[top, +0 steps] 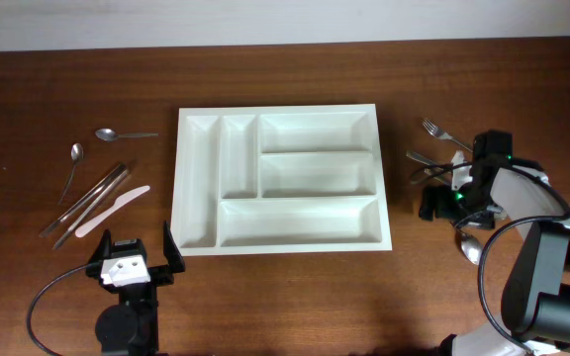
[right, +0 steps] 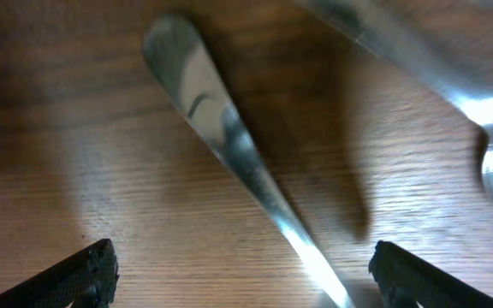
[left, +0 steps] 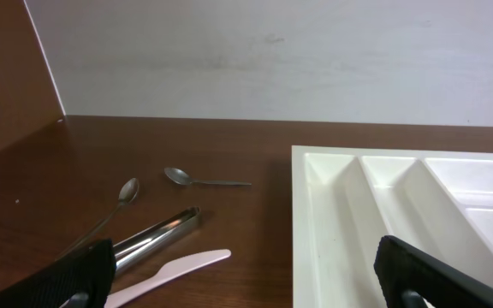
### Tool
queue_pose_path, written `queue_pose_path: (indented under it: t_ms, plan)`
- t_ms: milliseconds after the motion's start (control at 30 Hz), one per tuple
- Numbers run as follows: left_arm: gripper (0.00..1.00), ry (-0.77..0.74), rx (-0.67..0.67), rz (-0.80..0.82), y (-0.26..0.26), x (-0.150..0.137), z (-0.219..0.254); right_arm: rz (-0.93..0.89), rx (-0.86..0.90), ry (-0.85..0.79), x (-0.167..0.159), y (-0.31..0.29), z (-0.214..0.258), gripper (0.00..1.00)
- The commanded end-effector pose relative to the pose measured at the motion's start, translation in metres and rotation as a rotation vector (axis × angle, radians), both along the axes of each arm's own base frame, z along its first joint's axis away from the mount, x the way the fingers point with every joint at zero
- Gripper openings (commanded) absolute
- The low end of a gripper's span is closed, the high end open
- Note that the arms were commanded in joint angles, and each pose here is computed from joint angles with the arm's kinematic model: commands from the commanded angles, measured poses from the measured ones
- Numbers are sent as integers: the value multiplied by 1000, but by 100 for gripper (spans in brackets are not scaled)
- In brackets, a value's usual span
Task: Pack container
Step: 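Move the right gripper over the spoons right of the tray, then lower the right gripper and grasp the silver spoon handle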
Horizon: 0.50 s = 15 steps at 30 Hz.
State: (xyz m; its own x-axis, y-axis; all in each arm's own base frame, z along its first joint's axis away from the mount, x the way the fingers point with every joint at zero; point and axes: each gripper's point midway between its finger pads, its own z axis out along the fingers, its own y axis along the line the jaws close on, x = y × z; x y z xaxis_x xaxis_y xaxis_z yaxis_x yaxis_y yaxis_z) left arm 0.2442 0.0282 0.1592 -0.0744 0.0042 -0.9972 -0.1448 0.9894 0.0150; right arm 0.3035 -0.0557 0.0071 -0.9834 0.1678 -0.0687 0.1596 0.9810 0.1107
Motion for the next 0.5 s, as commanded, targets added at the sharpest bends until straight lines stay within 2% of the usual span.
queue_pose_path:
  t_ms: [0,167,233,333,467]
  plan:
    - [99,0,11,-5,0,0,-1,-5,39,27,-11,7,-10,95]
    - [99,0,11,-5,0,0,-1,-8,40,30,-13,8,-12,95]
    - [99,0,11,-5,0,0,-1,-7,40,31,-13,8,-12,89]
    - [99,0,11,-5,0,0,-1,-8,38,24,-12,8,-12,74]
    - [99,0,11,-5,0,0,-1,-8,35,14,-9,7,-12,75]
